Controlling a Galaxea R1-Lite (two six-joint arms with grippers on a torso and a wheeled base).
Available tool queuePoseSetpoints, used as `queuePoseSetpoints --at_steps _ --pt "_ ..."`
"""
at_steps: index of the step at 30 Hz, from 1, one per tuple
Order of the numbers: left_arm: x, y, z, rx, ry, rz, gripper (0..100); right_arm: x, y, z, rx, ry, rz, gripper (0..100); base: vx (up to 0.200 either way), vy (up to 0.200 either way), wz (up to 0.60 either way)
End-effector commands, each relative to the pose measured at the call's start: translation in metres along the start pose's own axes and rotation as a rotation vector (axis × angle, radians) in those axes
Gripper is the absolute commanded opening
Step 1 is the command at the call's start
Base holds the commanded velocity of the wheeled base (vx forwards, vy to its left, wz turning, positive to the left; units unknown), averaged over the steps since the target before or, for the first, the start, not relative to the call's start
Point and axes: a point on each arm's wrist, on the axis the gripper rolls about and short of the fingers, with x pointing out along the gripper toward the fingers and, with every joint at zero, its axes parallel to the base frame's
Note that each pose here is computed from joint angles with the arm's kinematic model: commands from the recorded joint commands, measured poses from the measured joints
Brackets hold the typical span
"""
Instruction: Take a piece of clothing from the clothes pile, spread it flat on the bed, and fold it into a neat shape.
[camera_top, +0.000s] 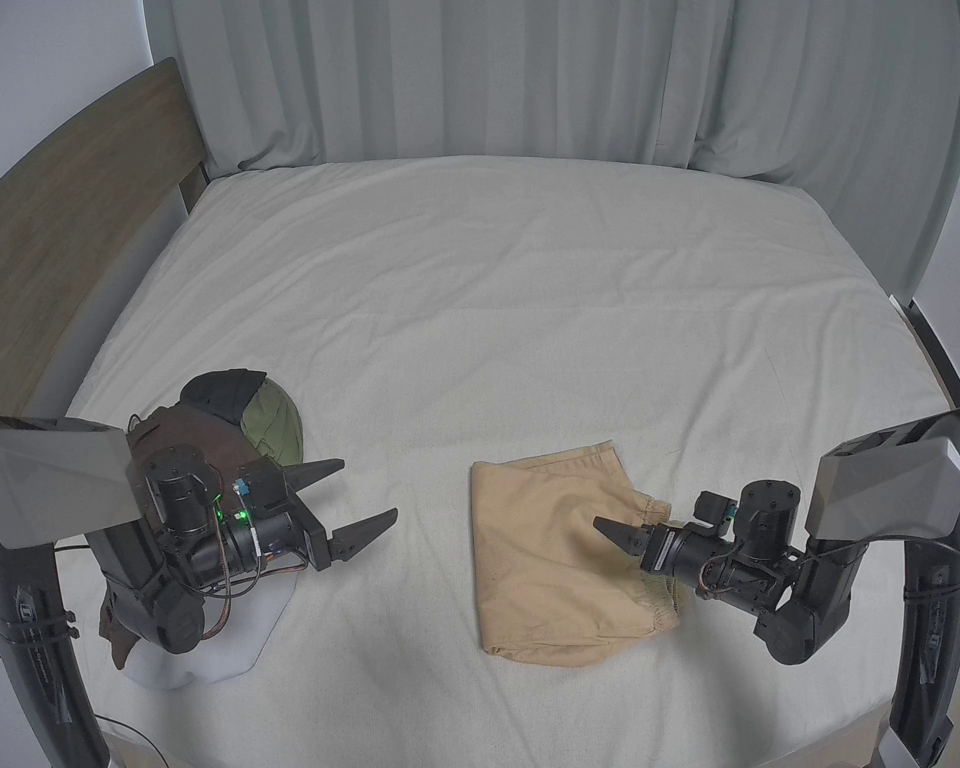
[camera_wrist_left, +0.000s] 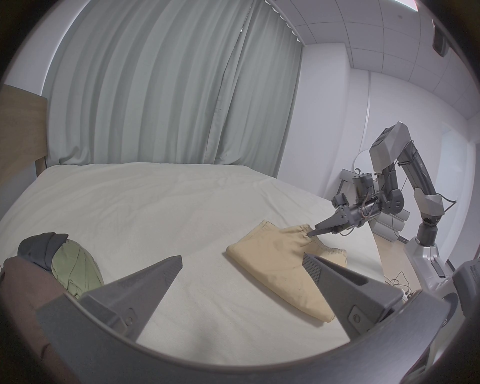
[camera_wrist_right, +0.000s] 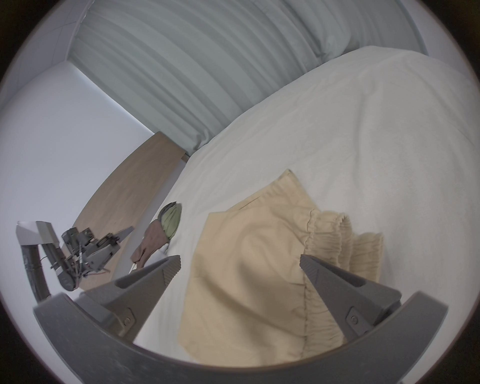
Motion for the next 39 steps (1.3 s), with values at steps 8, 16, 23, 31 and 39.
queuePoseSetpoints --at_steps 8,16,23,31,39 --pt "0.001 -0.001 0.000 0.002 0.000 -0.001 100 0.010 -0.015 -0.003 0.005 -0.014 -0.050 100 0.000 0.000 0.00" --pt "-0.001 -0.004 0.002 0.007 -0.007 -0.028 100 0.010 -0.015 -0.004 0.006 -0.013 -0.051 100 0.000 0.000 0.00" --pt "-0.001 -0.003 0.001 0.014 -0.004 -0.031 100 -0.005 0.002 0.018 -0.024 -0.074 -0.005 100 0.000 0.000 0.00" --pt "-0.002 -0.004 0.000 0.011 0.001 -0.032 100 -0.040 -0.005 0.016 -0.169 0.012 0.011 100 0.000 0.000 0.00" --pt "-0.002 -0.004 -0.001 0.010 0.003 -0.032 100 -0.056 -0.017 -0.011 -0.208 0.155 -0.019 100 0.000 0.000 0.00"
